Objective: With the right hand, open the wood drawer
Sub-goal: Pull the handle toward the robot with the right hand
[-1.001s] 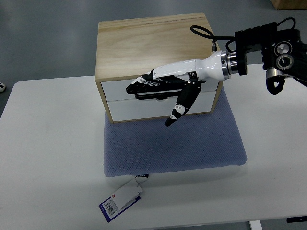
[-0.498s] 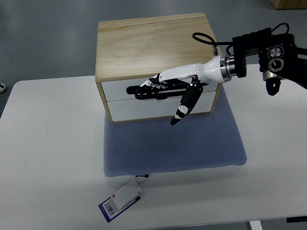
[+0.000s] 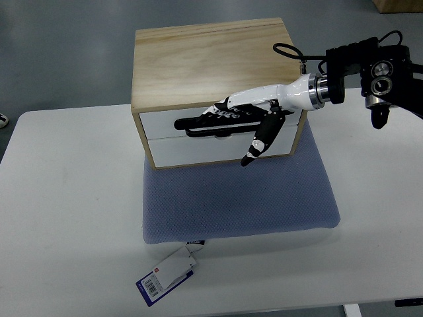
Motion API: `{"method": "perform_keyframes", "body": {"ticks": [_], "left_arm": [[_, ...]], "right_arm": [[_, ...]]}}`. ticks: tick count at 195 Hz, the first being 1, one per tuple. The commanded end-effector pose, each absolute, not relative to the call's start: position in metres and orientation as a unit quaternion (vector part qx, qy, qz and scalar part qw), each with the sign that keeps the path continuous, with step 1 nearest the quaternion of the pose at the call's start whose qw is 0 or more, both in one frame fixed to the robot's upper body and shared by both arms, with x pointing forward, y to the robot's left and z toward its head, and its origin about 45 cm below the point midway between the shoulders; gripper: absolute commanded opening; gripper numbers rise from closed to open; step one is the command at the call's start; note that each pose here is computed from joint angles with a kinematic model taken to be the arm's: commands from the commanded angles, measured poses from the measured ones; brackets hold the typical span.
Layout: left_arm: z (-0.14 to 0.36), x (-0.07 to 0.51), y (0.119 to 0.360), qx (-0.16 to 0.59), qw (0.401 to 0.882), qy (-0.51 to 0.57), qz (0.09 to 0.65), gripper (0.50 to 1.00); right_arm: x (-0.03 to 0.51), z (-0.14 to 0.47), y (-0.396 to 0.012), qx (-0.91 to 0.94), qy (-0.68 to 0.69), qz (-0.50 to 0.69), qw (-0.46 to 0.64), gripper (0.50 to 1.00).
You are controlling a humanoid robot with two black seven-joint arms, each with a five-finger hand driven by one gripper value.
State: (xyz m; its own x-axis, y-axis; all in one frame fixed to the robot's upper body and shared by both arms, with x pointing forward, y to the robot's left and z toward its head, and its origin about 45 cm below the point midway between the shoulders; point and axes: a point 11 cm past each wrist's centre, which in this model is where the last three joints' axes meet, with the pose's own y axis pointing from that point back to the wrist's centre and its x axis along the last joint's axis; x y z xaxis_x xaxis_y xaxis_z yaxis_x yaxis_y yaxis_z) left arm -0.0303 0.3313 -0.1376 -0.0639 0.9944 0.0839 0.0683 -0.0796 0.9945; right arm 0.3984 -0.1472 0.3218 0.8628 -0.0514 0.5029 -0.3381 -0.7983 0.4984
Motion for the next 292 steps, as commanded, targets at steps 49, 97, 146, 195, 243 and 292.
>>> {"method": "perform_keyframes", "body": {"ticks": [49,97,146,195,243,292], "left_arm": [[-0.138,-0.030,0.331,0.519,0.445,0.512,0.520,1.000],[-0.138,-0.030,0.331,0.519,0.445,0.512,0.520,1.000],[-0.138,-0.030,0.331,0.519,0.445,0.512,0.520,1.000],[-0.138,-0.030,0.331,0.519,0.445,0.512,0.520,1.000],[-0.138,-0.030,0.331,0.519,0.445,0.512,0.520,1.000],[-0.138,-0.030,0.331,0.519,0.445,0.512,0.520,1.000]], "right_arm": [[0.407,0.311,-0.159,0.912,-0.121,0.227,0.318,0.950],[0.408,0.306,-0.159,0.913,-0.120,0.222,0.320,0.950],[0.406,0.301,-0.161,0.911,-0.116,0.218,0.330,0.950],[0.403,0.300,-0.162,0.911,-0.111,0.218,0.333,0.950],[0.394,0.299,-0.156,0.913,-0.095,0.220,0.331,0.950],[0.381,0.299,-0.152,0.914,-0.074,0.225,0.329,0.950]]}}
